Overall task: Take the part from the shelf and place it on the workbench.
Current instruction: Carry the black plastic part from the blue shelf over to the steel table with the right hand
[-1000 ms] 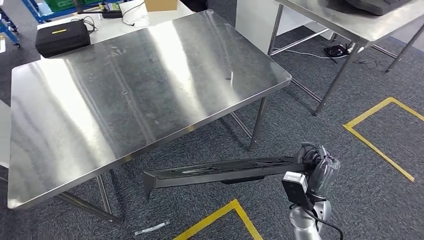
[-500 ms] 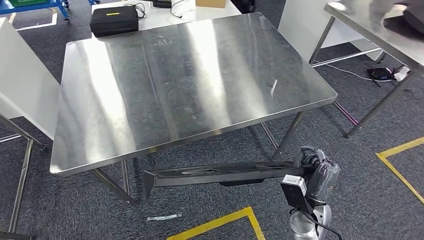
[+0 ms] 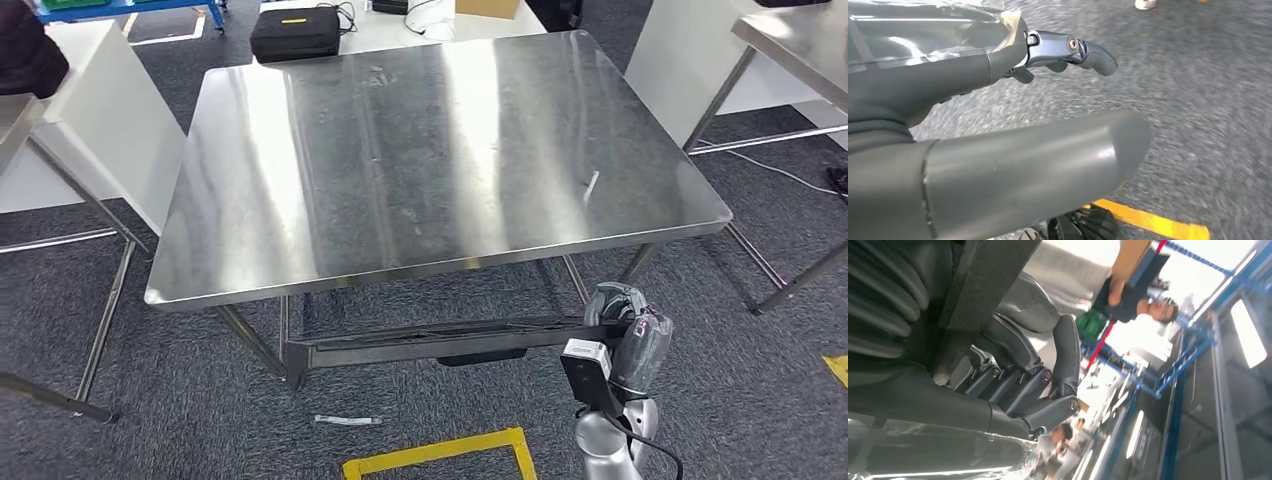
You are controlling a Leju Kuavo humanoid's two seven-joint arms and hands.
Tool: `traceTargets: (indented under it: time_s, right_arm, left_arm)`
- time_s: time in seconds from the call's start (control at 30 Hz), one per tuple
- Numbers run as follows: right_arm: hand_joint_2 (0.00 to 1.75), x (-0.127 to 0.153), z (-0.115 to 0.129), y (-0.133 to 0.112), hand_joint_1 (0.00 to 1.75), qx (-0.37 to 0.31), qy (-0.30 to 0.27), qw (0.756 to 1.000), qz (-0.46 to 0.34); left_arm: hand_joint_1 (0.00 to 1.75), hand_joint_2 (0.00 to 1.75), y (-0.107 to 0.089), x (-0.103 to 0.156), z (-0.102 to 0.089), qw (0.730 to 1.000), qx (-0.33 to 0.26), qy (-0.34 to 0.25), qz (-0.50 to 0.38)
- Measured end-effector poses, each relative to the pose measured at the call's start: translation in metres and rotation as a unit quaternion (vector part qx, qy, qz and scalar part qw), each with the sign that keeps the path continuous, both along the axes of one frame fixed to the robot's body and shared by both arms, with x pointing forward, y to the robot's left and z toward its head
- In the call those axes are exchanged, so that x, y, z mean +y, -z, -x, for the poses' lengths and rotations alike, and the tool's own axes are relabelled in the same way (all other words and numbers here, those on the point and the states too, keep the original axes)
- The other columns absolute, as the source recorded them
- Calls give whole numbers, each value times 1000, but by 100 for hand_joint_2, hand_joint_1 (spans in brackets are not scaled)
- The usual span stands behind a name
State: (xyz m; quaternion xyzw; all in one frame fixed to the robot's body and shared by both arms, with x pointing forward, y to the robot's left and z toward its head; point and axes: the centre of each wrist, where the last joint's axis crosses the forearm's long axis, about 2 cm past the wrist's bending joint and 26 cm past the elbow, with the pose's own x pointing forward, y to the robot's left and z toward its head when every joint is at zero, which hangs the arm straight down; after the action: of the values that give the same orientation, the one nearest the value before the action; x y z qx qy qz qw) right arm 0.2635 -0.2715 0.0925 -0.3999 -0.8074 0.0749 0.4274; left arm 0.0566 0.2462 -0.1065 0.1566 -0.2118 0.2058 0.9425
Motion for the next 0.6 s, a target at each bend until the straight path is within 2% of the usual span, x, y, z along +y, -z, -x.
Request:
traceTargets:
  time_s: [0.3, 0.6]
  right_arm:
    - [175, 3, -23, -9, 175, -12, -12, 1000, 4]
    - [175, -5, -25, -5, 175, -5, -13, 1000, 14]
  left_arm:
    - [0, 0, 0, -1, -2, 1000, -1, -1, -1]
    - [0, 0, 0, -4, -1, 1000, -1, 1, 3]
